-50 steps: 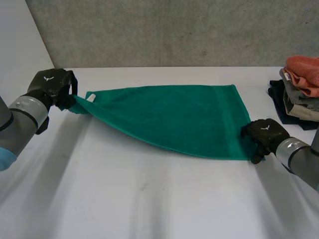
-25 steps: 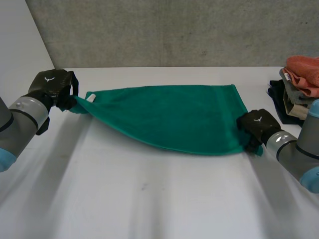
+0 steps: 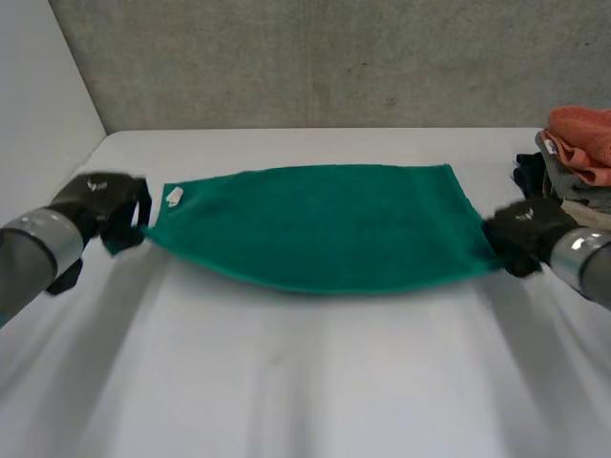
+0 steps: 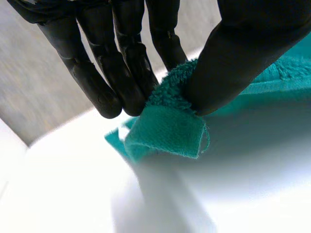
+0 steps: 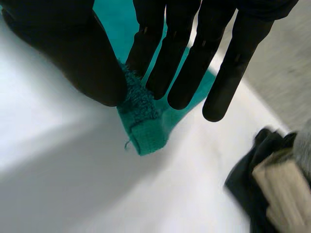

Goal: Fold the laundry.

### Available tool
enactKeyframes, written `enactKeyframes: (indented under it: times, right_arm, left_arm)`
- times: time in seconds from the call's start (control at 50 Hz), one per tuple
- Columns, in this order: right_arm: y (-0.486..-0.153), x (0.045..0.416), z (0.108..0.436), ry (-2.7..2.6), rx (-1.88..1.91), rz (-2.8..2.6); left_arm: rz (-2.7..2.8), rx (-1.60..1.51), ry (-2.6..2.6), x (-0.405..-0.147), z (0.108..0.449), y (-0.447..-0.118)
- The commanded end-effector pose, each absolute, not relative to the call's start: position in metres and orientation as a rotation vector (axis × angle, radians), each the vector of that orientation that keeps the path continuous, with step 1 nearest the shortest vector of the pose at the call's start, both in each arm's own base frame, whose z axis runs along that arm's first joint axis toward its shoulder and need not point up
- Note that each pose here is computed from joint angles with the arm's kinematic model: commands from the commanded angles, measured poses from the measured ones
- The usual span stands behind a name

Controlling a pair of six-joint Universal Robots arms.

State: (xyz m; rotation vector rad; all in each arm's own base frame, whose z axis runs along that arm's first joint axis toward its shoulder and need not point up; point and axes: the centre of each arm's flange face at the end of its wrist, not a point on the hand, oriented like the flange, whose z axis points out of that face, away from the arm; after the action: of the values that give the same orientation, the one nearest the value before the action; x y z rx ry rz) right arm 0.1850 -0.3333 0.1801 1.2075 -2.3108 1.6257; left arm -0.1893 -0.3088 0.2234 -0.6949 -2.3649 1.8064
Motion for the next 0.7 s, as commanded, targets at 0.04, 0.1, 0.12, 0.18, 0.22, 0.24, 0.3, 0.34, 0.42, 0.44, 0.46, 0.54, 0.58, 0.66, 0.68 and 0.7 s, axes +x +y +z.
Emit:
enactKeyframes:
  times: [0.04, 0.1, 0.12, 0.18, 0.22, 0.24, 0.3, 0.34, 0.42, 0.44, 0.46, 0.54, 0.58, 0.66, 0.68, 0.7]
  right_arm:
    - [-0.251, 0.144, 0.207, -2.46, 1.741, 0.803]
    - [-0.251, 0.141, 0.209, -2.43, 1.771, 0.79]
    - [-0.254, 0.143, 0.209, -2.417, 1.754, 0.825]
    - [-0.269, 0.15, 0.209, -2.379, 1.647, 0.984]
    - [-0.278, 0.154, 0.206, -2.372, 1.598, 1.054]
    - [-0.288, 0.16, 0.199, -2.36, 1.568, 1.125]
    - [-0.307, 0.171, 0.189, -2.321, 1.515, 1.249]
    - [-0.317, 0.175, 0.184, -2.298, 1.479, 1.31]
    - [-0.34, 0.183, 0.173, -2.229, 1.377, 1.43]
    - [-0.348, 0.184, 0.168, -2.203, 1.333, 1.459]
    - [-0.352, 0.184, 0.167, -2.186, 1.31, 1.475]
    - [-0.369, 0.185, 0.162, -2.114, 1.23, 1.525]
    - [-0.377, 0.188, 0.159, -2.071, 1.207, 1.556]
    - [-0.391, 0.193, 0.152, -2.02, 1.188, 1.605]
    - [-0.393, 0.194, 0.152, -2.013, 1.184, 1.615]
    - [-0.396, 0.195, 0.151, -2.003, 1.181, 1.623]
  left_arm:
    - [1.253, -1.08, -2.69, -0.161, 0.21, -0.245]
    - [1.104, -1.177, -2.676, -0.159, 0.205, -0.233]
    - [1.102, -1.204, -2.659, -0.161, 0.205, -0.232]
    - [1.178, -1.259, -2.605, -0.168, 0.203, -0.242]
    - [1.227, -1.254, -2.592, -0.172, 0.199, -0.251]
    - [1.278, -1.234, -2.583, -0.175, 0.197, -0.261]
    - [1.391, -1.155, -2.56, -0.184, 0.194, -0.284]
    - [1.437, -1.104, -2.546, -0.189, 0.194, -0.296]
    - [1.545, -1.02, -2.483, -0.207, 0.194, -0.32]
    - [1.582, -1.004, -2.46, -0.214, 0.194, -0.328]
    - [1.596, -1.0, -2.451, -0.218, 0.194, -0.332]
    - [1.674, -1.004, -2.427, -0.235, 0.192, -0.348]
    - [1.719, -0.996, -2.445, -0.241, 0.191, -0.358]
    - [1.776, -0.964, -2.498, -0.247, 0.187, -0.372]
    - [1.778, -0.96, -2.509, -0.248, 0.187, -0.374]
    - [1.776, -0.961, -2.515, -0.251, 0.186, -0.374]
